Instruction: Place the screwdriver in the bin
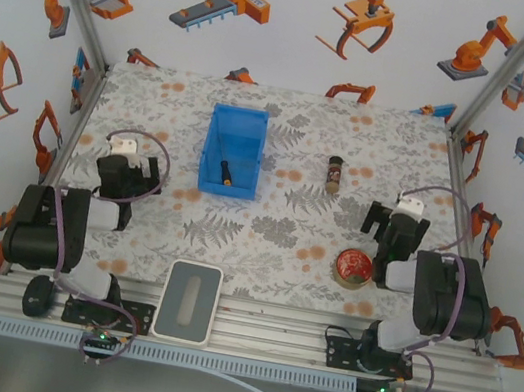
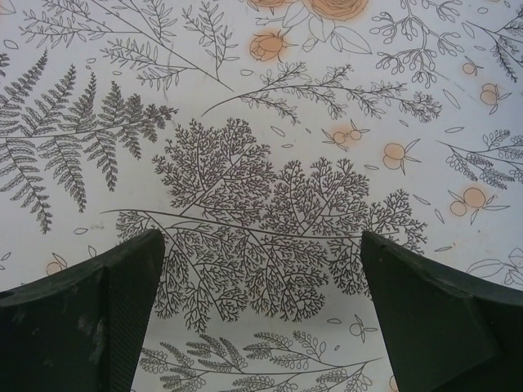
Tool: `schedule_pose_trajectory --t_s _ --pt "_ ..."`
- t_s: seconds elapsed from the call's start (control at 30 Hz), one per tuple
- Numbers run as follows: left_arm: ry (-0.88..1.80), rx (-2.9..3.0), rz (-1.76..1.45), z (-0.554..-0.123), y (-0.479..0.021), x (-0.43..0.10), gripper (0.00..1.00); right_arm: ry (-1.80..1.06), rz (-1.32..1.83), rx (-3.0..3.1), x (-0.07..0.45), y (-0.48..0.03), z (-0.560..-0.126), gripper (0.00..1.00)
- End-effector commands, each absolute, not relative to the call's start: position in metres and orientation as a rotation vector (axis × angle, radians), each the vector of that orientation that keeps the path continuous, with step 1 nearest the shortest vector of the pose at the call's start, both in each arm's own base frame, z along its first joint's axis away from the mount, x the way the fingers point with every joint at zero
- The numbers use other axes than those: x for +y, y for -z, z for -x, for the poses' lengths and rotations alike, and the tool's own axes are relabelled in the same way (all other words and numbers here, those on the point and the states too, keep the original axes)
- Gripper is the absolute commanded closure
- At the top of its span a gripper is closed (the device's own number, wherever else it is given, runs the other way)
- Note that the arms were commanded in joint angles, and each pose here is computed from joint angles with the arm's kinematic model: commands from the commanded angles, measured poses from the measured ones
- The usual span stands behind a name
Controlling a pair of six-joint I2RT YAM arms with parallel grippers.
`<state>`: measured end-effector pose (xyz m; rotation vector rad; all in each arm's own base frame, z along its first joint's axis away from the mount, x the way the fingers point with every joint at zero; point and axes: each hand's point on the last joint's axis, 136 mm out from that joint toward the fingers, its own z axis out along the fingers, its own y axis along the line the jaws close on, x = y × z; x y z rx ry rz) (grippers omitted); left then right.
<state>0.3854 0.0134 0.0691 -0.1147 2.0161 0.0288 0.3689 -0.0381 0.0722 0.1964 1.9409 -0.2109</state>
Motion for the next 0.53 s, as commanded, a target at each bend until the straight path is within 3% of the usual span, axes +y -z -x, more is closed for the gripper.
schedule_pose_trajectory --t_s 0.0,0.5 --pt "-0.023 1.953 0.089 -0.3970 -0.0887 0.0076 0.03 0.208 -0.205 1.885 -0.0397 -0.0925 -0.3855 0.01" --pt "-0.035 1.950 0.078 -0.3978 -0.0893 0.0059 0.03 0.204 -0.193 1.900 -0.0387 -0.0918 -0.3880 0.01"
